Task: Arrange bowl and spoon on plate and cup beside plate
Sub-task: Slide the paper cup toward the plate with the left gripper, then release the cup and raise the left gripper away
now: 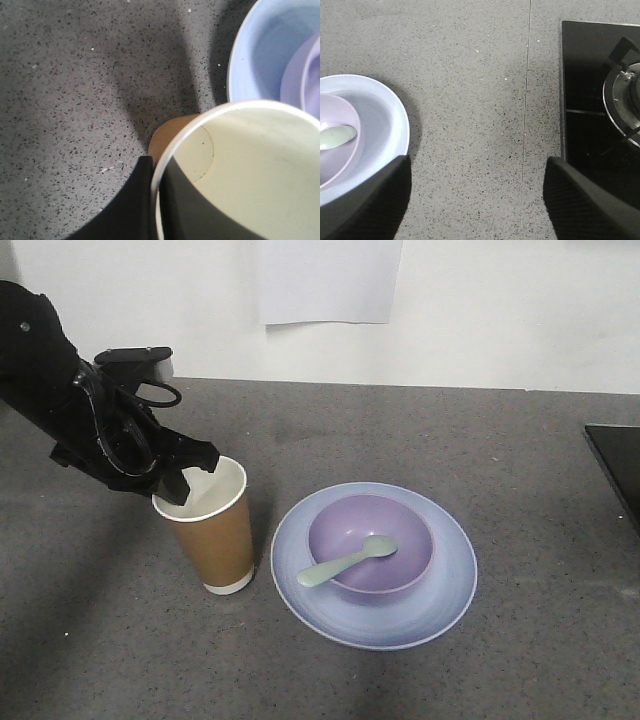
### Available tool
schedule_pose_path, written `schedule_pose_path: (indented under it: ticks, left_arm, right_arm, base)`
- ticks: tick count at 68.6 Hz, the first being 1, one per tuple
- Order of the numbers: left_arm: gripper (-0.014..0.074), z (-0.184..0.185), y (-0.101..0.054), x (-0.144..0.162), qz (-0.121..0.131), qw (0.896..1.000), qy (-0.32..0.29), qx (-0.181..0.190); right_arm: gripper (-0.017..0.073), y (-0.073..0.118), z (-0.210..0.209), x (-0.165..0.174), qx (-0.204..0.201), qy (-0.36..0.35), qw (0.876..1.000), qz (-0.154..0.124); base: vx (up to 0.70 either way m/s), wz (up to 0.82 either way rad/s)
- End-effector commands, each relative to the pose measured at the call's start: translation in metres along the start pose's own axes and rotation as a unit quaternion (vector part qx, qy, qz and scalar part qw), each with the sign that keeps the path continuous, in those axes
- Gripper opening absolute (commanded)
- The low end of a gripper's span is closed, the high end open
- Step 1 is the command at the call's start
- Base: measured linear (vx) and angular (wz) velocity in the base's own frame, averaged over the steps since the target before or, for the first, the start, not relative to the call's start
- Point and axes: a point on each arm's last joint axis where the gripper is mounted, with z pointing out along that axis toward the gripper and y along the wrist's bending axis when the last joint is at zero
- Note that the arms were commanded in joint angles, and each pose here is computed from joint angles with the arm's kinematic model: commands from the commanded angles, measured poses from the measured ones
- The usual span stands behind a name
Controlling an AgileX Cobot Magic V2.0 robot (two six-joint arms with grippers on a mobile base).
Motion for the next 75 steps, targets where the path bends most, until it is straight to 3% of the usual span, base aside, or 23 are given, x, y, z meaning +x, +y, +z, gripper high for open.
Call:
schedule_pose_path:
  ticks: [1, 46, 60, 75]
  left_arm:
    - [-0.0008, -0.0206, -0.0091, -0.003, 0.009, 0.999, -0.046, 0.016]
    - [0.0013, -0.0207, -0.0103, -0.0031, 0.014, 0.999, -0.046, 0.022]
    - [0.0109, -0.0206, -0.0107, -0.0026, 0.013, 0.999, -0.044, 0.025]
    - [0.0284, -0.0207, -0.0104, -0.0024, 0.013, 0.999, -0.042, 0.024]
  right_arm:
    - [0.0542, -0.001, -0.0095, -0.0097, 0.004, -0.048, 0.999, -0.003]
    - [0.0542, -0.001, -0.0095, -0.0099, 0.004, -0.05, 0.999, -0.003]
    - [0.0542, -0.001, -0.0095, -0.0099, 0.004, -0.05, 0.999, -0.003]
    - [0.0542, -0.001, -0.0095, -0.0099, 0.004, -0.05, 0.999, -0.003]
  base:
    - [0.0, 0.0]
    - [0.0, 0.0]
    - [0.0, 0.0]
    - [0.0, 0.0]
